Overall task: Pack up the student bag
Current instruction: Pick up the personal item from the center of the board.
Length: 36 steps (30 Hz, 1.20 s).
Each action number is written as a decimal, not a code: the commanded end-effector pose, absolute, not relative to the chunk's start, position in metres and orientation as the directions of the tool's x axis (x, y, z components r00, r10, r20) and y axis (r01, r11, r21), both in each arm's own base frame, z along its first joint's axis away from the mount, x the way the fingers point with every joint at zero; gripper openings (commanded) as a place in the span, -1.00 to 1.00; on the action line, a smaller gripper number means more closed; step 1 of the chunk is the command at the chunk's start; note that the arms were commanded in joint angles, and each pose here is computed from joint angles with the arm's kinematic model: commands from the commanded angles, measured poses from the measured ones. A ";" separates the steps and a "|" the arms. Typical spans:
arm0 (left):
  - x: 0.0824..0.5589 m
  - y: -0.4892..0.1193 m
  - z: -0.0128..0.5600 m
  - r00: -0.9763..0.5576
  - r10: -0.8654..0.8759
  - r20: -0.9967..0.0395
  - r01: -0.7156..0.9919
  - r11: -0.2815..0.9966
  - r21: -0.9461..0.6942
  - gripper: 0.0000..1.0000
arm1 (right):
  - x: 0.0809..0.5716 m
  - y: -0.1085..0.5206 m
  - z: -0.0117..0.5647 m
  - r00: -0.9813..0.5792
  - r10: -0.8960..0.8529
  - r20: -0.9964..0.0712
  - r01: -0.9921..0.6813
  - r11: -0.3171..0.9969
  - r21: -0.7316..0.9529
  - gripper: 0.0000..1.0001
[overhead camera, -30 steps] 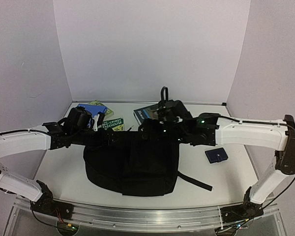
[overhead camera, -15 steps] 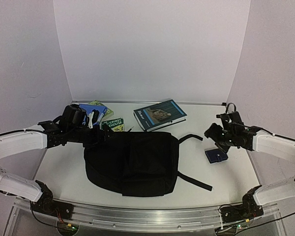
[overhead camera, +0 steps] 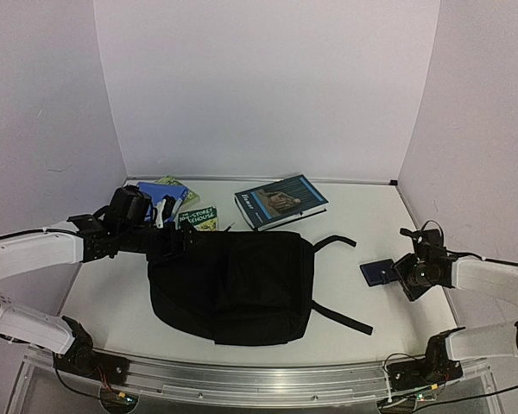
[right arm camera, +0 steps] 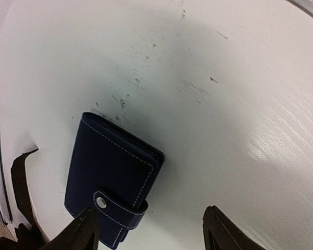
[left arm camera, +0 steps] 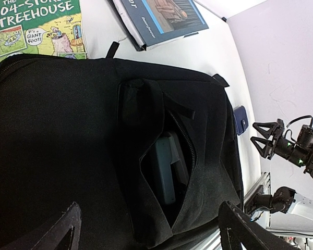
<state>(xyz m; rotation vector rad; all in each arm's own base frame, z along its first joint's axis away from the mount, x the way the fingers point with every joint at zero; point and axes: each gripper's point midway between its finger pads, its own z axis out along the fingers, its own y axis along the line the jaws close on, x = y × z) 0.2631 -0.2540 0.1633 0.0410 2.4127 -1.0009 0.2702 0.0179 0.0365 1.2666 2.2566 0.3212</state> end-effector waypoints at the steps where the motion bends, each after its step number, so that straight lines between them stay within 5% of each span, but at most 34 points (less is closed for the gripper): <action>1: 0.266 -0.256 0.170 -0.855 -0.183 -0.486 0.232 0.703 -0.672 0.83 | 0.286 0.019 0.036 -0.384 0.866 -0.322 0.702 0.500 0.507 0.20; 7: 0.266 -0.256 0.168 -0.858 -0.186 -0.478 0.224 0.701 -0.676 0.83 | 0.301 0.025 0.027 -0.388 0.870 -0.306 0.682 0.494 0.539 -0.09; 27: 0.266 -0.253 0.178 -0.854 -0.197 -0.481 0.219 0.704 -0.676 0.84 | 0.309 0.021 0.021 -0.358 0.888 -0.289 0.724 0.459 0.515 -0.14; 36: 0.260 -0.245 0.180 -0.848 -0.209 -0.488 0.210 0.712 -0.670 0.84 | 0.310 0.021 0.021 -0.368 0.884 -0.290 0.721 0.468 0.511 -0.95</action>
